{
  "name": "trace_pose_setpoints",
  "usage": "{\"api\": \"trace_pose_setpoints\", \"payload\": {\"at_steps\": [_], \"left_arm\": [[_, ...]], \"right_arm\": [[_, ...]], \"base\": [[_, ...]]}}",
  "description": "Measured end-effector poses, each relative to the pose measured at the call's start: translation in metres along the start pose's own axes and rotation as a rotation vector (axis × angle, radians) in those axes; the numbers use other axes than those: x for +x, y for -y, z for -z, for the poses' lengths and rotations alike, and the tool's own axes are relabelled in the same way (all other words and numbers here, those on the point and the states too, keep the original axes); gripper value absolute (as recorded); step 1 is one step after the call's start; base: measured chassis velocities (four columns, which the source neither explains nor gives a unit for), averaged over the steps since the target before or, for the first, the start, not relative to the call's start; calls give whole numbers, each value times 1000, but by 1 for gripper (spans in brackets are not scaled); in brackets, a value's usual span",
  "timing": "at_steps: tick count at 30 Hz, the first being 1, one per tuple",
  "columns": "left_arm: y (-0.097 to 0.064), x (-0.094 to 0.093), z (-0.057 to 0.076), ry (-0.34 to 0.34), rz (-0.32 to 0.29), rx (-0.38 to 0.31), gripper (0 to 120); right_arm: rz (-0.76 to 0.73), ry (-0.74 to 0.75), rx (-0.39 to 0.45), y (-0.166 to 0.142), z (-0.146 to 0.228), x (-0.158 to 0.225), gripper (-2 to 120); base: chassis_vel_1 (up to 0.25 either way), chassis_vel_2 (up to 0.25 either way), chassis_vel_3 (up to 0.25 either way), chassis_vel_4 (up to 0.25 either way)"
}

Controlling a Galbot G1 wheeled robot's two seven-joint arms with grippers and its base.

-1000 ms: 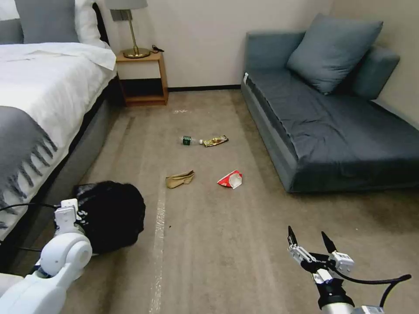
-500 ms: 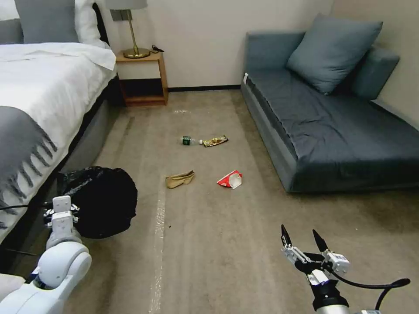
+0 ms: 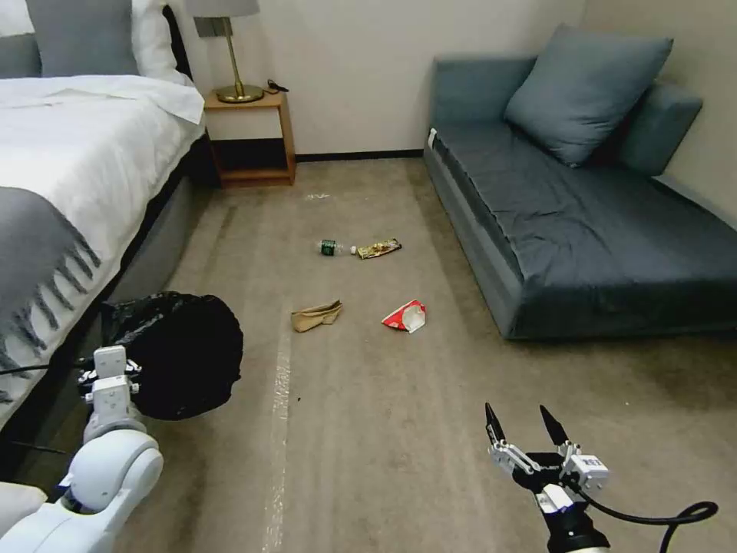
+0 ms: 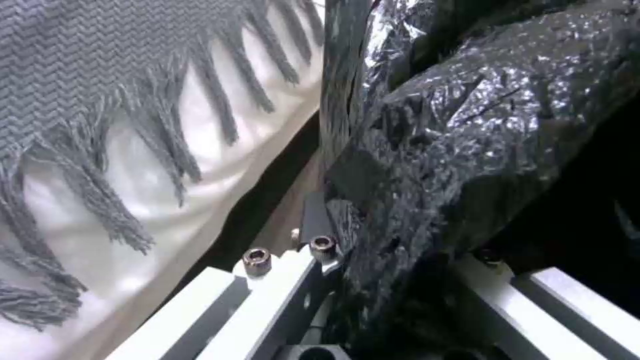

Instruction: Pick up the trash bin, then pick up the garbage on the floor and place it into the trash bin.

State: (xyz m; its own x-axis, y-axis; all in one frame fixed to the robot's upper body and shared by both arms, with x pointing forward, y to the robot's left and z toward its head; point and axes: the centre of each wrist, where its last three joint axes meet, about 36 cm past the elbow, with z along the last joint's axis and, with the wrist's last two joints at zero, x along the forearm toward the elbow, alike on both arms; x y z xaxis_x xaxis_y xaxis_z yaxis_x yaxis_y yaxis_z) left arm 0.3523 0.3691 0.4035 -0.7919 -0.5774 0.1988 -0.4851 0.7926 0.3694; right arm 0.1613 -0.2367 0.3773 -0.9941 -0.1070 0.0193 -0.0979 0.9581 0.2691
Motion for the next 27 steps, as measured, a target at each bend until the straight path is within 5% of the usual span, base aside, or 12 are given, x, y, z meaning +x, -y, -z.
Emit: {"api": "trace_pose_setpoints", "payload": {"at_steps": [27], "left_arm": [[12, -8, -13, 15, 13, 51, 3]], "right_arm": [[56, -53, 48, 32, -36, -19, 100]], "base": [[-70, 71, 72, -70]]}}
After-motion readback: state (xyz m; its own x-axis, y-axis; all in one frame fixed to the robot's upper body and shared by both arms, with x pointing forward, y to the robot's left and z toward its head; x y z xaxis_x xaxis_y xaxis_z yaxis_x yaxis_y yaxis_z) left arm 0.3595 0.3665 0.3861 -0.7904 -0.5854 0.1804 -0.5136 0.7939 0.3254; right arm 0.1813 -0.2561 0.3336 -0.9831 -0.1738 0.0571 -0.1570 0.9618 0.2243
